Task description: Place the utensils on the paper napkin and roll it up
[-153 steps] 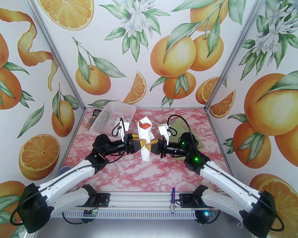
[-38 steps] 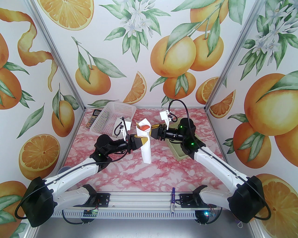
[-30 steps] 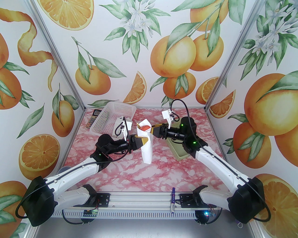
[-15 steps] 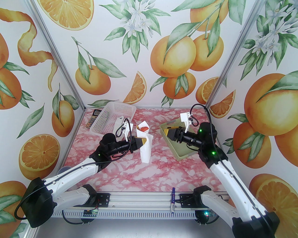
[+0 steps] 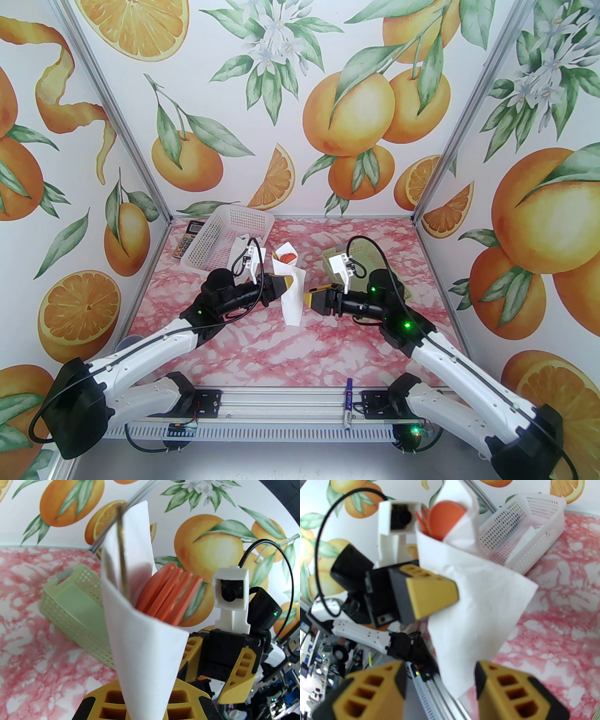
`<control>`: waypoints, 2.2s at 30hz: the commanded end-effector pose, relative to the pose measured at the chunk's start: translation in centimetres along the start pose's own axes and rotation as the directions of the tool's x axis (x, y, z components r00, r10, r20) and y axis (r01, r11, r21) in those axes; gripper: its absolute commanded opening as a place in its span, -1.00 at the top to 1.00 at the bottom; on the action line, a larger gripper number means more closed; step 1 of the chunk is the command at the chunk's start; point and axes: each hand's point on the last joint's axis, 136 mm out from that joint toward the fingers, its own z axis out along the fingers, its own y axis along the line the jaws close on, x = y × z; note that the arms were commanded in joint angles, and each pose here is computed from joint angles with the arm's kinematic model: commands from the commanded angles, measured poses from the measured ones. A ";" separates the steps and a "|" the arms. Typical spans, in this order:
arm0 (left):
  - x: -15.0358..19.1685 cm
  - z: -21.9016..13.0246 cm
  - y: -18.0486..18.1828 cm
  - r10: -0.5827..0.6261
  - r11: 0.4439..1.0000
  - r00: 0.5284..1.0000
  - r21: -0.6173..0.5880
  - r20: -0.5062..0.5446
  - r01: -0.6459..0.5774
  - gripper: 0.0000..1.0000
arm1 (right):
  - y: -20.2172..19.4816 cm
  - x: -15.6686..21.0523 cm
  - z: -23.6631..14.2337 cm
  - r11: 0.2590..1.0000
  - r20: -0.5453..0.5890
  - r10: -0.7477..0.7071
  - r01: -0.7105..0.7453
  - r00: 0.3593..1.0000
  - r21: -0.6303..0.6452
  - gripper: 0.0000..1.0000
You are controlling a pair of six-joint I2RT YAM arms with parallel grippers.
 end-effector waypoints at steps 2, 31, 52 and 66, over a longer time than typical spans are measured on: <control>-1.4 0.0 -1.6 0.008 0.998 0.999 0.055 0.040 -0.011 1.00 | -0.2 -1.4 0.7 0.997 0.038 -0.066 0.064 0.997 0.034 -0.12; -1.5 0.3 -3.0 -0.015 0.990 0.999 0.142 0.034 0.010 1.00 | 3.2 -1.2 3.2 0.973 0.018 -0.107 0.109 0.994 -0.205 0.12; -1.3 0.5 -5.1 -0.007 0.963 1.000 0.270 -0.004 0.007 1.00 | 5.5 -1.8 1.9 0.935 0.036 -0.148 0.152 0.988 -0.322 0.64; -3.1 -3.5 -5.4 0.045 0.971 0.999 0.234 0.026 -0.050 -0.45 | 5.1 -0.9 0.7 0.947 0.027 -0.190 0.190 0.981 -0.259 0.97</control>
